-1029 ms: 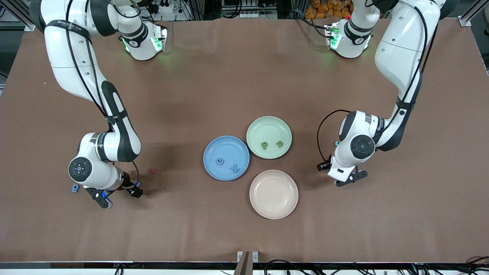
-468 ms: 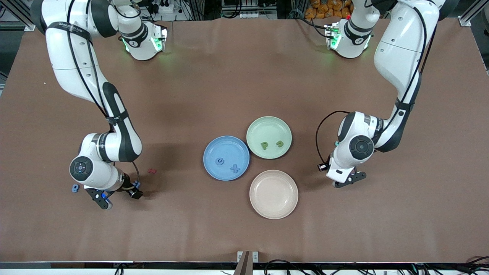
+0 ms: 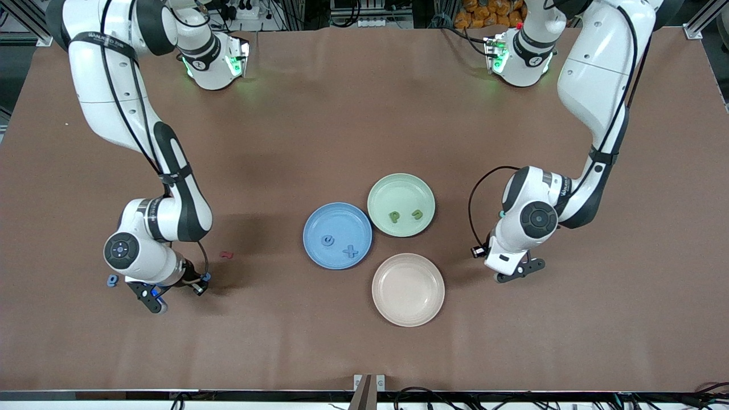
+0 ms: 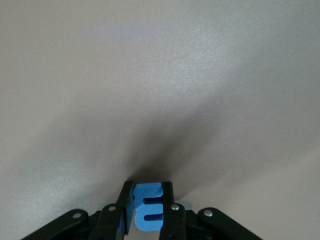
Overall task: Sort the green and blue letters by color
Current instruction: 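Drop the e on the blue plate while the left gripper drops z on green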
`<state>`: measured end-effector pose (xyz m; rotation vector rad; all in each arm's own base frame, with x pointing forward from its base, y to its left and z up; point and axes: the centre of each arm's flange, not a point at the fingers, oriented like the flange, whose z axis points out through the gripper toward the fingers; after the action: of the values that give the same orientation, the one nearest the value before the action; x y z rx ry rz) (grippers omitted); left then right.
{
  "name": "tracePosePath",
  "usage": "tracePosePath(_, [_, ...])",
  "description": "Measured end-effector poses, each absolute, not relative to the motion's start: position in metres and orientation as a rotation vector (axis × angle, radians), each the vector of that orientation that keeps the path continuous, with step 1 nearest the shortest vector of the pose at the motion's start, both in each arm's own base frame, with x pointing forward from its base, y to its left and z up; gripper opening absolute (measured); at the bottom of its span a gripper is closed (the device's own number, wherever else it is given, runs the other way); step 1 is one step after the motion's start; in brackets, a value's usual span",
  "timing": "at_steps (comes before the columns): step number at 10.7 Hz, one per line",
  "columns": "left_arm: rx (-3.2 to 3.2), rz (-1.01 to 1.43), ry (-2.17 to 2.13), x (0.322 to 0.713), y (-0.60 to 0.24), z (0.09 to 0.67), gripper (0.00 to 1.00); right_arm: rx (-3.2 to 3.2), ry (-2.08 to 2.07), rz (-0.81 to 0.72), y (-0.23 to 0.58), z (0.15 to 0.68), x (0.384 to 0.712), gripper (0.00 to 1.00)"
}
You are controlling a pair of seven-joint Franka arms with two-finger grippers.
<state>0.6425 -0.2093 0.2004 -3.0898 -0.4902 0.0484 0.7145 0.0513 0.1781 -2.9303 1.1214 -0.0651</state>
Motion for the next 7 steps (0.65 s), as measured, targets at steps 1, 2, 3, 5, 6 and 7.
tracePosePath(1, [-3.114, 0.047, -0.457, 0.64, -0.228, 0.216, 0.34, -2.933, 1.111, -0.065, 0.057, 0.178, 0.714, 0.27])
tracePosePath(2, [-3.143, 0.058, -0.491, 0.632, -0.253, 0.231, 0.34, -2.93, 1.109, -0.068, 0.067, 0.179, 0.714, 0.27])
tracePosePath(3, [-3.159, 0.07, -0.541, 0.622, -0.279, 0.242, 0.34, -2.912, 1.126, -0.065, 0.083, 0.181, 0.714, 0.27])
tracePosePath(5, [-3.175, 0.092, -0.609, 0.6, -0.329, 0.252, 0.34, -2.842, 1.172, -0.06, 0.131, 0.19, 0.714, 0.27])
tracePosePath(6, [-3.18, 0.092, -0.642, 0.587, -0.358, 0.258, 0.34, -2.771, 1.202, -0.041, 0.159, 0.2, 0.715, 0.27])
tracePosePath(7, [-3.18, 0.093, -0.672, 0.571, -0.388, 0.263, 0.34, -2.687, 1.228, -0.01, 0.186, 0.212, 0.716, 0.27])
